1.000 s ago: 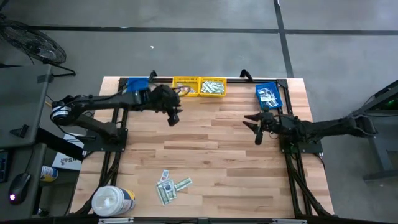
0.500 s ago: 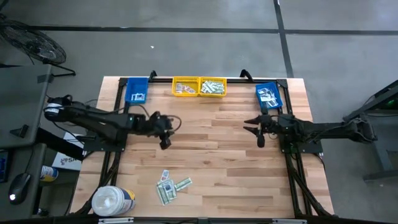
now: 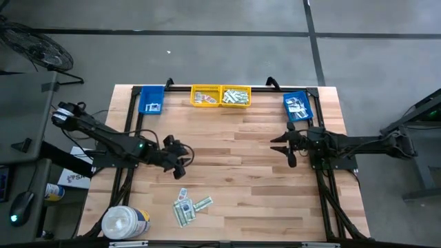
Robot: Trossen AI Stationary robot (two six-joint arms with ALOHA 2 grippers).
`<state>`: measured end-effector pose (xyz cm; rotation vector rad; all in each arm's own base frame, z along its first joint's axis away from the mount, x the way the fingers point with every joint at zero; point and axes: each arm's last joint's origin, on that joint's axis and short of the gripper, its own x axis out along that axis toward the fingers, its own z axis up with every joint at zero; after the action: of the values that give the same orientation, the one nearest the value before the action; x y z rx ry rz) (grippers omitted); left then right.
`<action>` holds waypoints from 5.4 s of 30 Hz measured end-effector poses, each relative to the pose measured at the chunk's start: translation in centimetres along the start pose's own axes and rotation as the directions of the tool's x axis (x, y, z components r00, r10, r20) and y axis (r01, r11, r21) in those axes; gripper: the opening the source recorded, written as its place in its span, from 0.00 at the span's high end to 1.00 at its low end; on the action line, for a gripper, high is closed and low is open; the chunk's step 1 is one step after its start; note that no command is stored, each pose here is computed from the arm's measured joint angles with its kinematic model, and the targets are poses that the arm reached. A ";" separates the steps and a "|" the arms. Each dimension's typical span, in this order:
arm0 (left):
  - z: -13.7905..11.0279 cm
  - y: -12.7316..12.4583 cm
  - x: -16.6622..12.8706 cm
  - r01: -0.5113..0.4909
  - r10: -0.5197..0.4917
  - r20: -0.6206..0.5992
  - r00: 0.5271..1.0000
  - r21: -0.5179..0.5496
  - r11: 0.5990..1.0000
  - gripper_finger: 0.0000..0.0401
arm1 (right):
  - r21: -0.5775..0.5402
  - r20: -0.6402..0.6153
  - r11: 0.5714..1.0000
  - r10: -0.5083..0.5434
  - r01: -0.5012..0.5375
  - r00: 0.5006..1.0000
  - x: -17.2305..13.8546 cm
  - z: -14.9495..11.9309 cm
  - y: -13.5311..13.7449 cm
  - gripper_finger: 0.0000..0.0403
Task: Pick & Place First Aid Supplies
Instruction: Put the orange ointment pack into the left yellow bin
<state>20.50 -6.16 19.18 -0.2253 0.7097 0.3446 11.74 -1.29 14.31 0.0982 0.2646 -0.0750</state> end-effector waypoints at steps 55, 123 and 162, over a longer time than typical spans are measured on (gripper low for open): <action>-4.5 -3.3 0.6 0.259 -0.292 -0.442 0.848 -0.135 0.956 0.71 | 0.163 0.223 0.982 0.058 -0.096 0.973 -2.0 1.5 0.4 0.68; -6.0 -6.1 5.3 0.417 -0.188 -0.489 0.852 0.415 0.808 0.98 | 0.107 0.223 0.993 0.020 -0.045 0.975 -2.0 1.5 0.2 0.68; 17.0 7.9 6.8 -0.570 0.623 -0.018 0.782 0.382 0.727 1.00 | 0.107 0.222 0.993 0.020 -0.045 0.975 -2.0 1.5 0.2 0.68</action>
<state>32.42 8.09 26.52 0.3512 0.9726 0.8183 10.23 -1.10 16.30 0.2043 0.0358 -0.0677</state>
